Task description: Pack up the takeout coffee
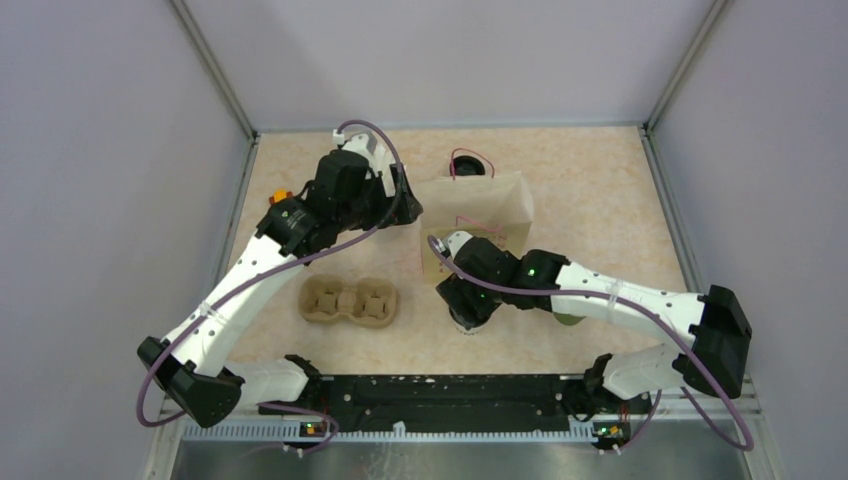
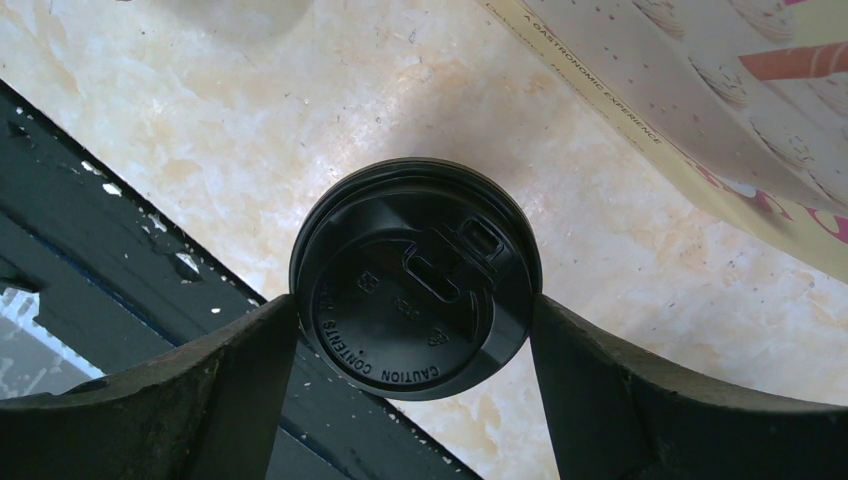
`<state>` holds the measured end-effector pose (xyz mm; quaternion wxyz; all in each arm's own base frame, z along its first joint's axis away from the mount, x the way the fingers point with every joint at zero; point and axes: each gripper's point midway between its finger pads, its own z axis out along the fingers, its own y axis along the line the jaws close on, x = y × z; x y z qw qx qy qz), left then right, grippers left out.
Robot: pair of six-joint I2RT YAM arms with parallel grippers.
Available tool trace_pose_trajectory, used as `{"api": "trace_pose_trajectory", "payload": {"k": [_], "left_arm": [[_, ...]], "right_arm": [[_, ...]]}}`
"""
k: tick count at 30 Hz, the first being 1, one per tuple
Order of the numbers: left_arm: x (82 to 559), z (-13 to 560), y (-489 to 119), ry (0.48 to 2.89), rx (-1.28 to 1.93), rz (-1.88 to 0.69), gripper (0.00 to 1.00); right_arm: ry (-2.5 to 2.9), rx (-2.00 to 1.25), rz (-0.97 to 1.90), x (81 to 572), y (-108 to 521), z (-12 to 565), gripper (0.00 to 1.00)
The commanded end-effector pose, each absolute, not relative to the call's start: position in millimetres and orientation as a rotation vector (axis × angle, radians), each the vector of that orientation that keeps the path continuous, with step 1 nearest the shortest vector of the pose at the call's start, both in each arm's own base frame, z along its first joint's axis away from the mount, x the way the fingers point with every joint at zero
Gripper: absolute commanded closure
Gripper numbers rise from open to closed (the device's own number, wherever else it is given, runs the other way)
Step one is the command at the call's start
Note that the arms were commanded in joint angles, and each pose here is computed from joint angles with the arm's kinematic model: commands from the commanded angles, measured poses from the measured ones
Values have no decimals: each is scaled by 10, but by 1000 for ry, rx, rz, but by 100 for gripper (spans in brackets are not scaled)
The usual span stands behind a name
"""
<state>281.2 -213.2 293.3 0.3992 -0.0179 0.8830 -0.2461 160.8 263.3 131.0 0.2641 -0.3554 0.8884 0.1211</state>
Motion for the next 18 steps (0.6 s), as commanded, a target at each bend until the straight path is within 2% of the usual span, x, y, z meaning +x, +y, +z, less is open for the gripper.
{"api": "trace_pose_trajectory", "payload": {"k": [1, 10, 18], "left_arm": [[2836, 3098, -2138, 2172, -49, -660, 3], [2828, 3092, -2128, 2174, -47, -656, 3], [2823, 3065, -2124, 2180, -49, -653, 4]], "right_arm": [[2384, -928, 348, 1677, 2704, 1392, 17], [2407, -916, 280, 1700, 2617, 1308, 24], [2438, -931, 199, 1643, 2476, 1115, 24]]}}
